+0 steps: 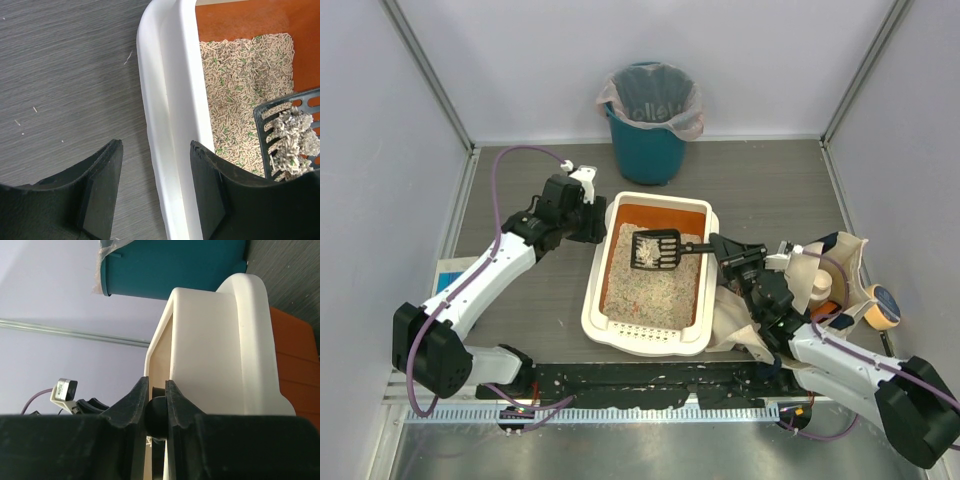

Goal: Clean the litter box

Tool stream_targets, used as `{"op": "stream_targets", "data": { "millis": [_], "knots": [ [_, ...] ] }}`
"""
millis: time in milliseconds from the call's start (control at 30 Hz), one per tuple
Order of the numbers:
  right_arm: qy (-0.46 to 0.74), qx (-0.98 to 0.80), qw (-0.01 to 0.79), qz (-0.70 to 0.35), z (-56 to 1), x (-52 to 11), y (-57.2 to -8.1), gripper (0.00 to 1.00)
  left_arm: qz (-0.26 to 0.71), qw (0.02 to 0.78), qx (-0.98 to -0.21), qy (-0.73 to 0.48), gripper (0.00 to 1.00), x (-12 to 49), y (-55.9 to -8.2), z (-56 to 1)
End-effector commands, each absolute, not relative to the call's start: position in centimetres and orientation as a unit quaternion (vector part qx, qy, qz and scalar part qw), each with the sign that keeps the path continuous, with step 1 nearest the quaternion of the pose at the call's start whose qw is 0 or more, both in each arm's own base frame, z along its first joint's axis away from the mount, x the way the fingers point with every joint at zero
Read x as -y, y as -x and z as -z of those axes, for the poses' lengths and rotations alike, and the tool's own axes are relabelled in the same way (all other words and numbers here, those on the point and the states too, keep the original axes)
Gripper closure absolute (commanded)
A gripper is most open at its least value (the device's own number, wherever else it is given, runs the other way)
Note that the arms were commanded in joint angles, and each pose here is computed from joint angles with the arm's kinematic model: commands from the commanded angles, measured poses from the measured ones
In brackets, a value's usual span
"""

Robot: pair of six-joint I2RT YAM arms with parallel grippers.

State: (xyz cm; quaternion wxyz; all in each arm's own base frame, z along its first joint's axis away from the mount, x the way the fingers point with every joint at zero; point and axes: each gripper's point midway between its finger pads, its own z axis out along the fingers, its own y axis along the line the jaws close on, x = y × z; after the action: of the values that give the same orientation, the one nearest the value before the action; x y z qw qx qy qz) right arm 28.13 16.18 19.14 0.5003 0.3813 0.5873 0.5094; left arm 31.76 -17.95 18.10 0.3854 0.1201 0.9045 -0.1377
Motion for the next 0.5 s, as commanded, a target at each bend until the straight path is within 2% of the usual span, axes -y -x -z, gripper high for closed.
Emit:
{"op": "stream_targets", "data": {
  "millis": [0, 67, 200, 300, 400, 467],
  "knots": [
    [-0.396, -0.596, 0.504, -0.483, -18.4, -15.2, -27.9, 0.99, 0.146, 0.399, -0.895, -0.133, 0.40, 18.4, -31.6, -18.9],
    [-0.359, -0.593, 0.519, -0.500, -20.1, -15.9, -27.8, 0.99, 0.143, 0.401, -0.895, -0.132, 0.40, 18.3, -31.7, -18.9],
    [-0.406, -0.597, 0.491, -0.487, -18.2, -15.1, -27.7, 0.99, 0.148, 0.400, -0.895, -0.133, 0.40, 18.5, -31.6, -19.0],
    [-0.360, -0.607, 0.499, -0.503, -19.5, -16.5, -27.7, 0.99, 0.143, 0.401, -0.895, -0.132, 0.40, 18.3, -31.6, -19.0],
    [-0.412, -0.617, 0.470, -0.478, -17.7, -15.9, -28.2, 0.99, 0.146, 0.400, -0.895, -0.134, 0.40, 18.5, -31.6, -19.0],
    [-0.390, -0.591, 0.494, -0.504, -19.0, -15.8, -27.9, 0.99, 0.144, 0.401, -0.895, -0.134, 0.40, 18.4, -31.5, -19.0]
  ]
}}
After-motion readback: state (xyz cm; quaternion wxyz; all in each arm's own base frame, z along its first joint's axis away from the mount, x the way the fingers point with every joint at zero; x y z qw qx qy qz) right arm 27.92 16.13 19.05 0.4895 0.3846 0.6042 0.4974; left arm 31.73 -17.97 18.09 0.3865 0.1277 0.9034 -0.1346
